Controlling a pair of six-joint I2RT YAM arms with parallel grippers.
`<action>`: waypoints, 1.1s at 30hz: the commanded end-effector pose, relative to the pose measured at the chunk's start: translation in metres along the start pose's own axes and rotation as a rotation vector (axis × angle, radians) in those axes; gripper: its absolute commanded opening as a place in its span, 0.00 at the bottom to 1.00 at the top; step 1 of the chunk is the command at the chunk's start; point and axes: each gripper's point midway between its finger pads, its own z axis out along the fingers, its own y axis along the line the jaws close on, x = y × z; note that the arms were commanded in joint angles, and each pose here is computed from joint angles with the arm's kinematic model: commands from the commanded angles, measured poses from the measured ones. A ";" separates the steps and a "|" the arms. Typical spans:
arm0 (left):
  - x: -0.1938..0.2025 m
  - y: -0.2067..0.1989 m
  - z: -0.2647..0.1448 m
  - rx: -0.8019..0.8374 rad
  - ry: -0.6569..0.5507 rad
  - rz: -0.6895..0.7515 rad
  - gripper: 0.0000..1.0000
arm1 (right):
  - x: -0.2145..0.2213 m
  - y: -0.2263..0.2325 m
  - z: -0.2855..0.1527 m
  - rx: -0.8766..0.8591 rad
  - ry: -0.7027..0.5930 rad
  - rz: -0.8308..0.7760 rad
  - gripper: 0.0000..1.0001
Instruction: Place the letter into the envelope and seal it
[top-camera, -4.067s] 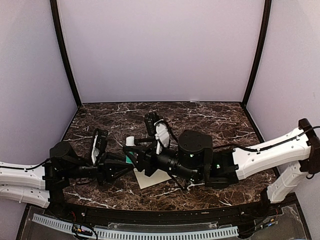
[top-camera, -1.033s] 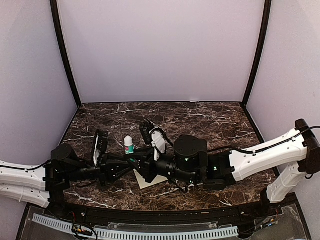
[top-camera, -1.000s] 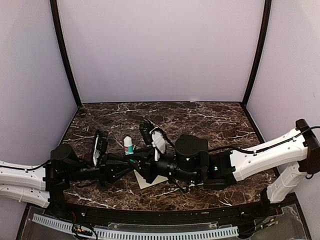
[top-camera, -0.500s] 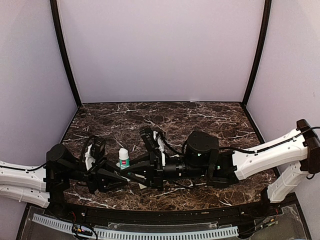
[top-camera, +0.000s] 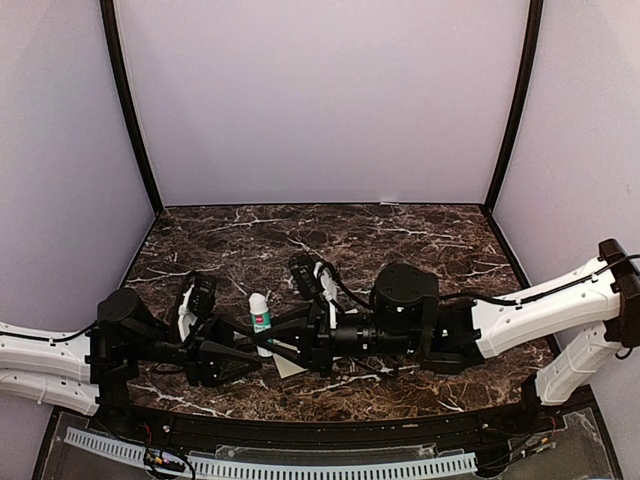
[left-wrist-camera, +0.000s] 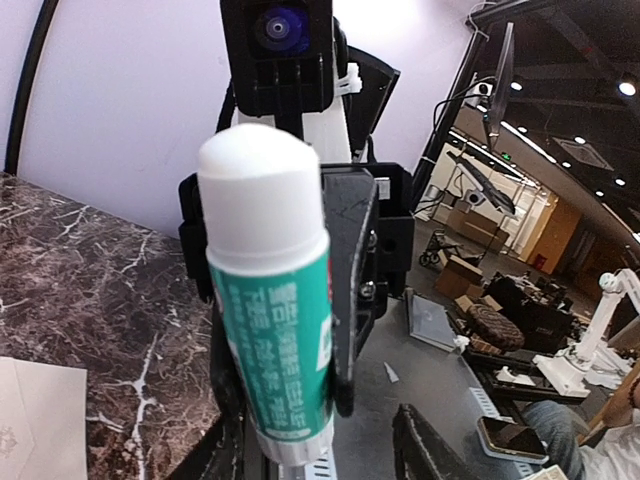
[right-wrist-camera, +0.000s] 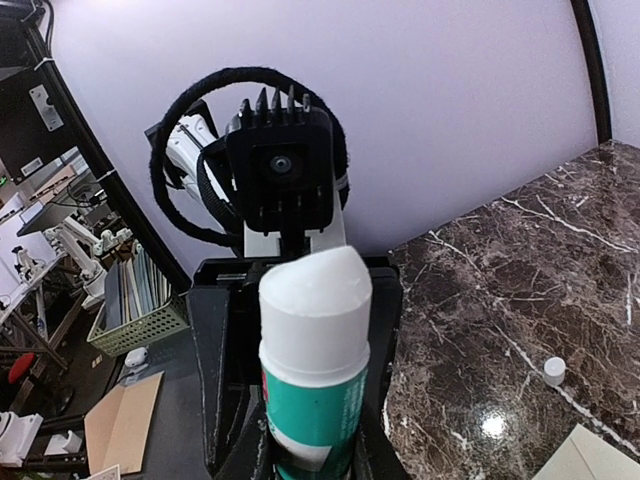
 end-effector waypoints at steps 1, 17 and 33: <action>-0.014 0.007 0.000 -0.070 -0.027 0.038 0.57 | -0.019 -0.007 -0.019 0.051 -0.040 0.001 0.00; -0.017 0.034 -0.004 -0.237 -0.030 0.020 0.66 | 0.023 -0.023 -0.022 0.159 0.261 -0.092 0.00; -0.015 0.029 0.003 -0.198 -0.001 -0.004 0.52 | 0.043 -0.024 -0.006 0.168 0.382 -0.125 0.00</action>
